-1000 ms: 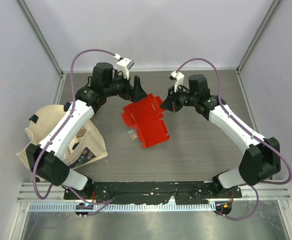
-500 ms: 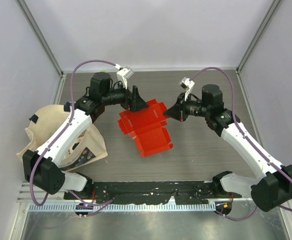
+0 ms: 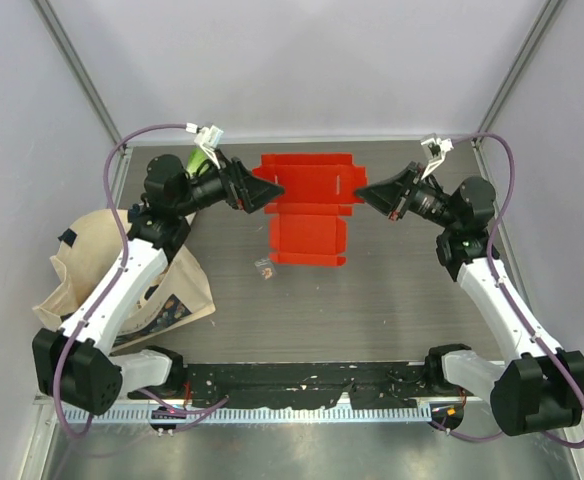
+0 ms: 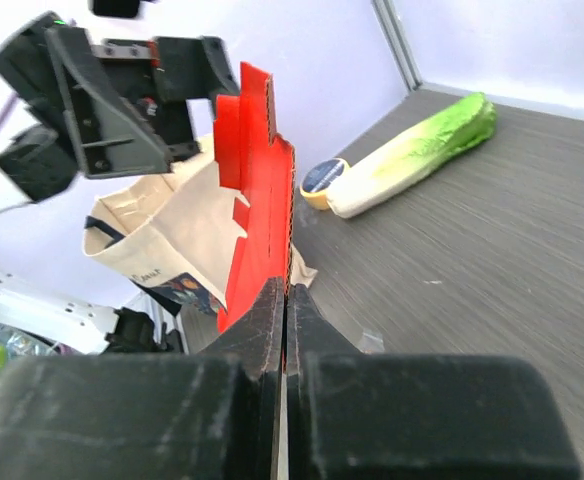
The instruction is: Fold the paper box
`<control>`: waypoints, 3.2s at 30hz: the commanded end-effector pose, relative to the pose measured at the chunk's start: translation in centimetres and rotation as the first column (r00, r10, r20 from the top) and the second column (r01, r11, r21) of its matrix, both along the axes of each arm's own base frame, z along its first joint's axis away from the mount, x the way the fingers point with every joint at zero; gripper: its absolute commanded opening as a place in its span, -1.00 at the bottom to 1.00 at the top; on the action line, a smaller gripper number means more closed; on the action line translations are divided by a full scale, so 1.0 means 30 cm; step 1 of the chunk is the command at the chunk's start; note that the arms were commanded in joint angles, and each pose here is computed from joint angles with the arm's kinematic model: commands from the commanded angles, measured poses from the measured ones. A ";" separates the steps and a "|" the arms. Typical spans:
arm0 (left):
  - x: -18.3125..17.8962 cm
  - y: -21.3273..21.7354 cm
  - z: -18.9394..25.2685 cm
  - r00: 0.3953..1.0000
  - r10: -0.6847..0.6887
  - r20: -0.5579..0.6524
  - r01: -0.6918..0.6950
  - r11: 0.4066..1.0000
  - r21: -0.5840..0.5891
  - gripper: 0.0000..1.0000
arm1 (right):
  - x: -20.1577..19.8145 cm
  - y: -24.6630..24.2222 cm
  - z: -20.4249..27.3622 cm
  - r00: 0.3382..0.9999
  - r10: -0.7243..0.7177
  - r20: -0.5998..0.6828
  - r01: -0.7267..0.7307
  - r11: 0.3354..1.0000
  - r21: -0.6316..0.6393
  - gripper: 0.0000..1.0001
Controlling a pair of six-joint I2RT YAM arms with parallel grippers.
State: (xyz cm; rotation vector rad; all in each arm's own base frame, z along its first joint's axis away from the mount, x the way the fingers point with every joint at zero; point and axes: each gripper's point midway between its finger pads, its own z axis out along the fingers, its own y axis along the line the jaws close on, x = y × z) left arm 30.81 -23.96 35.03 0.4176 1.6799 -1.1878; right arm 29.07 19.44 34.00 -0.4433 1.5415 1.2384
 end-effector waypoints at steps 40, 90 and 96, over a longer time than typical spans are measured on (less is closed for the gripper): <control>-0.139 -0.163 -0.059 0.900 -0.429 -0.083 0.428 0.903 -0.021 -1.00 | 0.055 0.105 0.064 0.981 0.149 0.126 -0.076 0.888 -0.453 0.51; -0.135 -0.098 0.132 0.944 -0.331 0.016 0.328 0.928 -0.177 0.22 | -0.151 0.266 -0.047 0.883 0.469 -0.018 -0.450 0.836 -0.313 -0.98; -0.118 -0.114 0.102 0.933 -0.358 -0.029 0.347 0.920 -0.185 -0.24 | -0.167 0.271 -0.022 0.875 0.484 0.005 -0.459 0.834 -0.306 -0.99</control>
